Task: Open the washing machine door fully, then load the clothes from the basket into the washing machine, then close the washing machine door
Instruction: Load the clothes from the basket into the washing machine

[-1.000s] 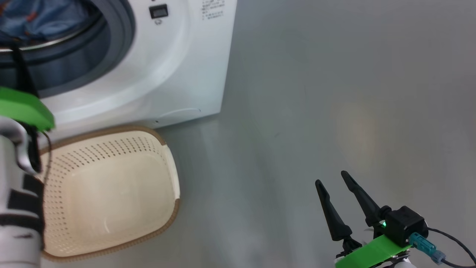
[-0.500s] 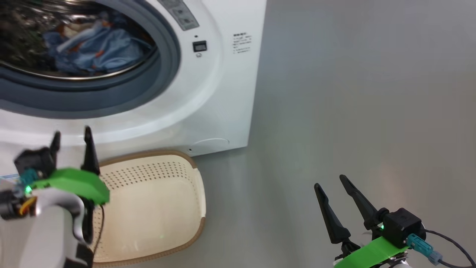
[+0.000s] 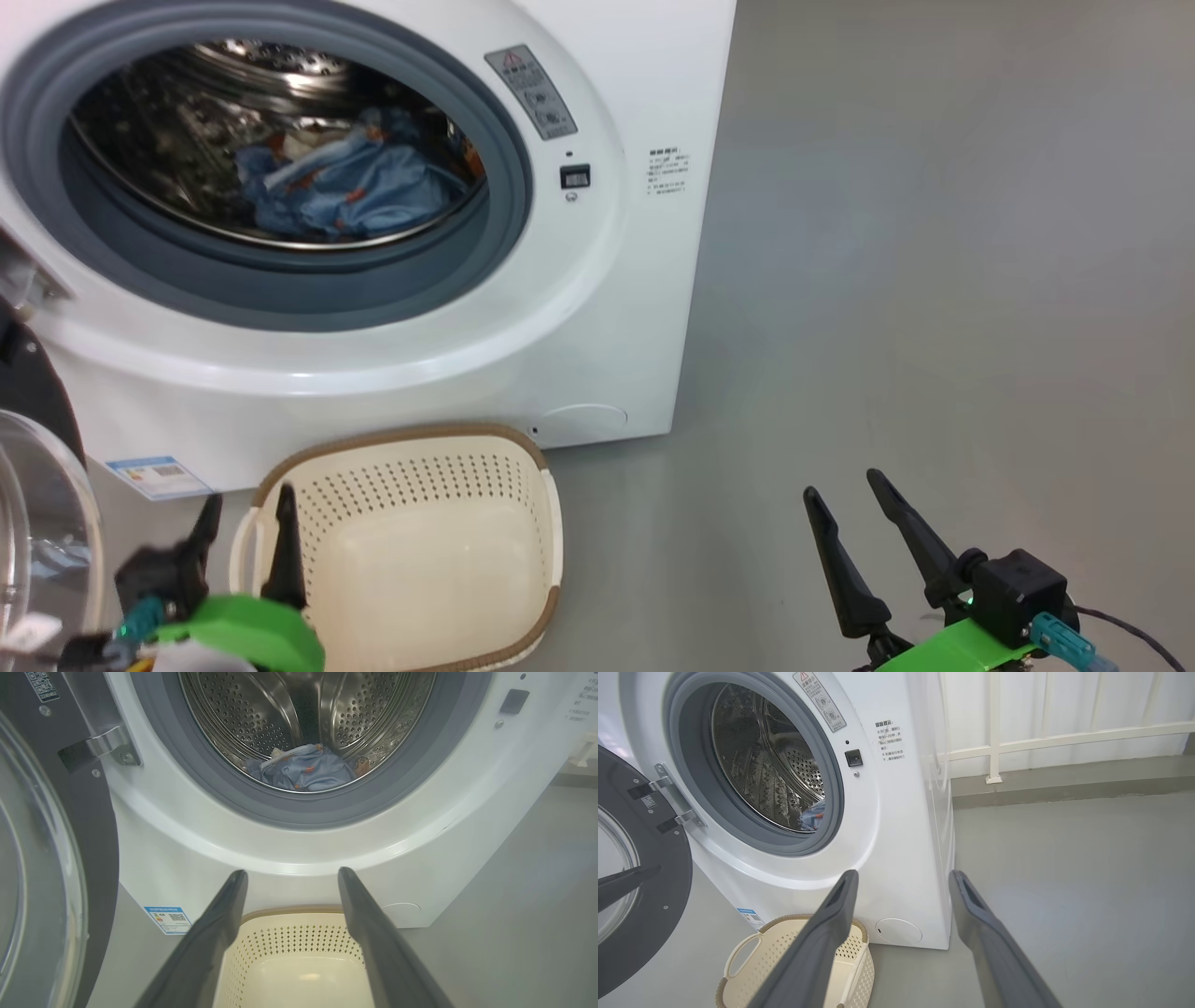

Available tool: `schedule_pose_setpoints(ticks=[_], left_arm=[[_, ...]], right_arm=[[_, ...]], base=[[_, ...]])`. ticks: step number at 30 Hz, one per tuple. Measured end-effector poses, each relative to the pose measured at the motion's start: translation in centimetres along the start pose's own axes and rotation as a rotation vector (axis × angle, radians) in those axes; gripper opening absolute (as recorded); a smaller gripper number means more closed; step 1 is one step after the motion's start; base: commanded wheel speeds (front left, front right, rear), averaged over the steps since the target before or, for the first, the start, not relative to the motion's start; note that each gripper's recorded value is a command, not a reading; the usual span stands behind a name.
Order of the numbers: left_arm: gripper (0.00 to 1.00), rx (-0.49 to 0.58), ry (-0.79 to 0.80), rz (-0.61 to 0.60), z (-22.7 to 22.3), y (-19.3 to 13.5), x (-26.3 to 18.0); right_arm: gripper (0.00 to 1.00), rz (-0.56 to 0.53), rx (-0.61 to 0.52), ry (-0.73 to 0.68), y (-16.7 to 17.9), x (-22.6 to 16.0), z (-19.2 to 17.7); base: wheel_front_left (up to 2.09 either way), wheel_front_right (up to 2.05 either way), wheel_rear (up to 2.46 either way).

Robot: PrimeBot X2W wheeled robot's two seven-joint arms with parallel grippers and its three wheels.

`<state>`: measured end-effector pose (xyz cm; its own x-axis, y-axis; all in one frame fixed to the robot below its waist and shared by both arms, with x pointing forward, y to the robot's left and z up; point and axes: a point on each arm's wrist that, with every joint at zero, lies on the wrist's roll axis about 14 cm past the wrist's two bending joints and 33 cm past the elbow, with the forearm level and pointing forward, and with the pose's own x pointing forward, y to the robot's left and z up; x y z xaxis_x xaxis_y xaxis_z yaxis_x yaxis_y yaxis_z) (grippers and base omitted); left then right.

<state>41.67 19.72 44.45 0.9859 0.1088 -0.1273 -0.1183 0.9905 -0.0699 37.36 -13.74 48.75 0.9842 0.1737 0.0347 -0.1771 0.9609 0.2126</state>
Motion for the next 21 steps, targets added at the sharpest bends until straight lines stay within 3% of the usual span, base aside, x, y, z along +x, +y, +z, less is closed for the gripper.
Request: schedule_pose_setpoints(ticks=[10,21], left_arm=[[1.00,0.018,0.026,0.038,-1.7,1.8,-6.0],[1.00,0.014,-0.005,0.064,-1.0,2.6,-8.1]], right_arm=[[1.00,0.000,0.003,-0.031,0.6,-2.0,1.0],[1.00,-0.001,0.004,-0.055,0.7,-2.4,1.7]], base=[[0.00,0.00,0.00],[0.00,0.00,0.00]])
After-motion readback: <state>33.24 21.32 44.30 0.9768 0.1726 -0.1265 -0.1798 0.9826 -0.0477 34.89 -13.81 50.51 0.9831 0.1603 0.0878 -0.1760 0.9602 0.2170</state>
